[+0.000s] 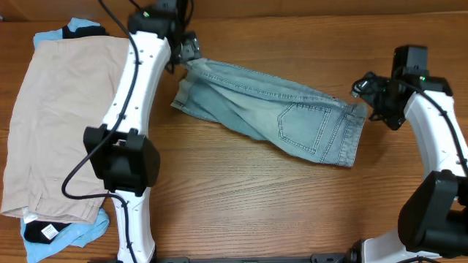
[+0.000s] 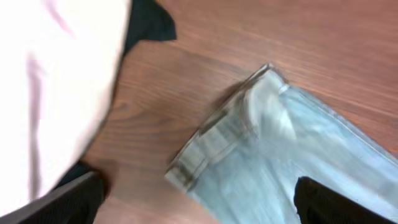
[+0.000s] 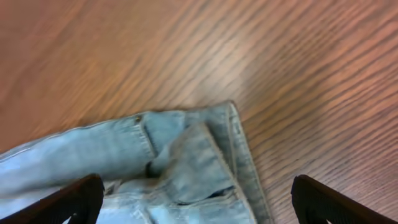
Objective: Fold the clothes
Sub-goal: 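Lift the jeans with both grippers and stretch them between the grippers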
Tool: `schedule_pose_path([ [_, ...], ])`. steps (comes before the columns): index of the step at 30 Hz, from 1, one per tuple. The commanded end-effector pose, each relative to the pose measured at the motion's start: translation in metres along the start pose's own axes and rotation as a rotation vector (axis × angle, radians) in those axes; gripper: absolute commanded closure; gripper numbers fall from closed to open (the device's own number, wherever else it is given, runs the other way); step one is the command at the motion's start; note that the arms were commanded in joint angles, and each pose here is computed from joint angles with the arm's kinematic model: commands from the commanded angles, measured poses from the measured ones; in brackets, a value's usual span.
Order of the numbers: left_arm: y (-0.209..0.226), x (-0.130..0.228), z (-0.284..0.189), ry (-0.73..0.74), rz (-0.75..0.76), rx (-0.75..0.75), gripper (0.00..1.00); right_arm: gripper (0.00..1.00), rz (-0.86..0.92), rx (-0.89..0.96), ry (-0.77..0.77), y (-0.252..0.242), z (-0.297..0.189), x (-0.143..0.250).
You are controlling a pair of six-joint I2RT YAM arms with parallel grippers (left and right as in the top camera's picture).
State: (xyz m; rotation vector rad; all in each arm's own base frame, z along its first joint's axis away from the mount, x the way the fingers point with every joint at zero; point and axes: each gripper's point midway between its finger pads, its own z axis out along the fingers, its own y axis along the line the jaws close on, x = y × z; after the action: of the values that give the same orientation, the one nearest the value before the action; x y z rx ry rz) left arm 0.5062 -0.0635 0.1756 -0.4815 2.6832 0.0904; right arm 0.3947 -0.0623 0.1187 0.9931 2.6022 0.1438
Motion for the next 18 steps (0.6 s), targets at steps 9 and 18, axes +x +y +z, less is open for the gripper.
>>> schedule_pose_path([
  [9, 0.001, 0.016, -0.053, 0.092, 0.158, 0.079, 0.11, 0.00, -0.105, -0.046, 0.084, 0.024, -0.025, 0.021],
  [18, 0.005, 0.060, 0.034, 0.306, 0.217, -0.015, 0.64, 0.00, -0.180, -0.039, 0.073, 0.037, -0.022, 0.030],
])
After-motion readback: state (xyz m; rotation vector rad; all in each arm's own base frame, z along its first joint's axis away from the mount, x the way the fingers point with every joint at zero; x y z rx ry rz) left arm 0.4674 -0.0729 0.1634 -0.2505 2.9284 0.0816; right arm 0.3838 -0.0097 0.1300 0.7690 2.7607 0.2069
